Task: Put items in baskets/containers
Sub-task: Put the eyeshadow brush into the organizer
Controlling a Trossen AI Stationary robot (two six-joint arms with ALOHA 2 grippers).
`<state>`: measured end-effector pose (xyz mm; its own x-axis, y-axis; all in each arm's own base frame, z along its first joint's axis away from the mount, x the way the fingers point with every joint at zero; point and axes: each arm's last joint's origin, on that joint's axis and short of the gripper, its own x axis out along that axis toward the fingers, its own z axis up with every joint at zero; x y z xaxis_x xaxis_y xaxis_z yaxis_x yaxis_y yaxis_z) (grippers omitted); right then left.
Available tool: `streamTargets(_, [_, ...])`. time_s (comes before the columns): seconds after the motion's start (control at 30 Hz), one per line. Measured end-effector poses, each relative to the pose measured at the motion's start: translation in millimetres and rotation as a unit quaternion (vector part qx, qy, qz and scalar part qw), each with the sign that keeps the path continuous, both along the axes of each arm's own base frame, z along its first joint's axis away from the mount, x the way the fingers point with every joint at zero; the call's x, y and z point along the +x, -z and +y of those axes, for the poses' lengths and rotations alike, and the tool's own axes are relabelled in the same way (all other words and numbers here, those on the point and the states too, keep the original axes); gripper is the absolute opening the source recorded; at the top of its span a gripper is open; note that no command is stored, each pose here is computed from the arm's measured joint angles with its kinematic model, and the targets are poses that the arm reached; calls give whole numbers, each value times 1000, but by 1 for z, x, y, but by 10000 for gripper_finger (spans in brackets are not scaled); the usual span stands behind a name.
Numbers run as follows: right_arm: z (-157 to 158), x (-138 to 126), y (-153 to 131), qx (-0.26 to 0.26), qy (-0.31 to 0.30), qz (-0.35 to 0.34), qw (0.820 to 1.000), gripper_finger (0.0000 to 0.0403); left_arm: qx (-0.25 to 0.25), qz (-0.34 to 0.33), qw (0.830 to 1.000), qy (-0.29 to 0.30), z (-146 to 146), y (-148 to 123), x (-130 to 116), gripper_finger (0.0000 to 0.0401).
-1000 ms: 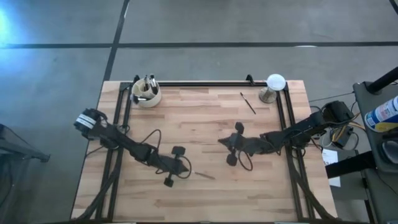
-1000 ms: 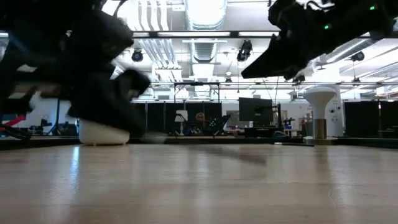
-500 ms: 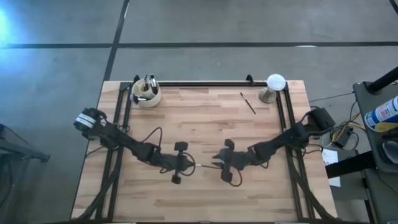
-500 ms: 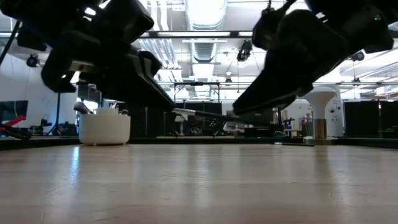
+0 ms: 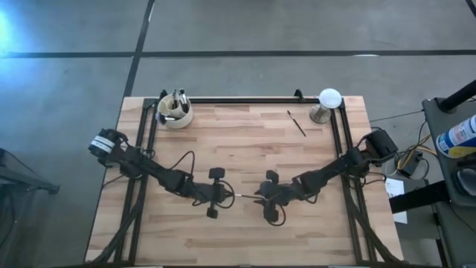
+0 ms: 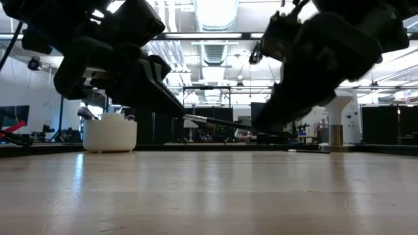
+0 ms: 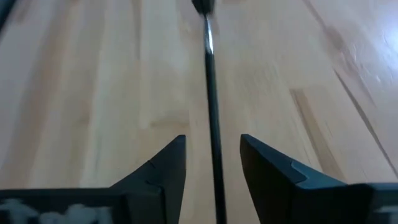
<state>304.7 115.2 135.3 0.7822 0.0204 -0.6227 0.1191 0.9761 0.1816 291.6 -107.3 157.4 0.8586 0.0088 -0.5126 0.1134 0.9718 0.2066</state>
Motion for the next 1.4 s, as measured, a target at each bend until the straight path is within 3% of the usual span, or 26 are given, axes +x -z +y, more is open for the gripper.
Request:
streamTargets(0.27, [-1,-1,8,-7,6,20,1000,99,-2,-7,1000,-3,1,-3,0,0])
streamTargets(0.5, [-1,0,8,-33,7,13,999,17,-17,-23,999,-19,2,-12,-1,0])
streamTargets(0.67, [-3,-1,3,-60,12,-1,998,10,-16,-48,997,-57,6,-19,-5,0])
streamTargets(0.83, [-6,-7,8,-73,22,-4,997,10,-39,-107,992,-58,12,-19,-19,0])
streamTargets(1.1, [-10,-15,7,-58,18,-135,989,9,-123,-242,962,-18,24,-16,-55,10])
streamTargets(1.23, [-9,-12,-5,-63,7,-209,976,9,-142,-283,949,-11,28,-19,-60,53])
streamTargets(1.4, [-7,-6,-22,-90,-5,-269,959,9,-146,-339,929,18,28,-40,-50,99])
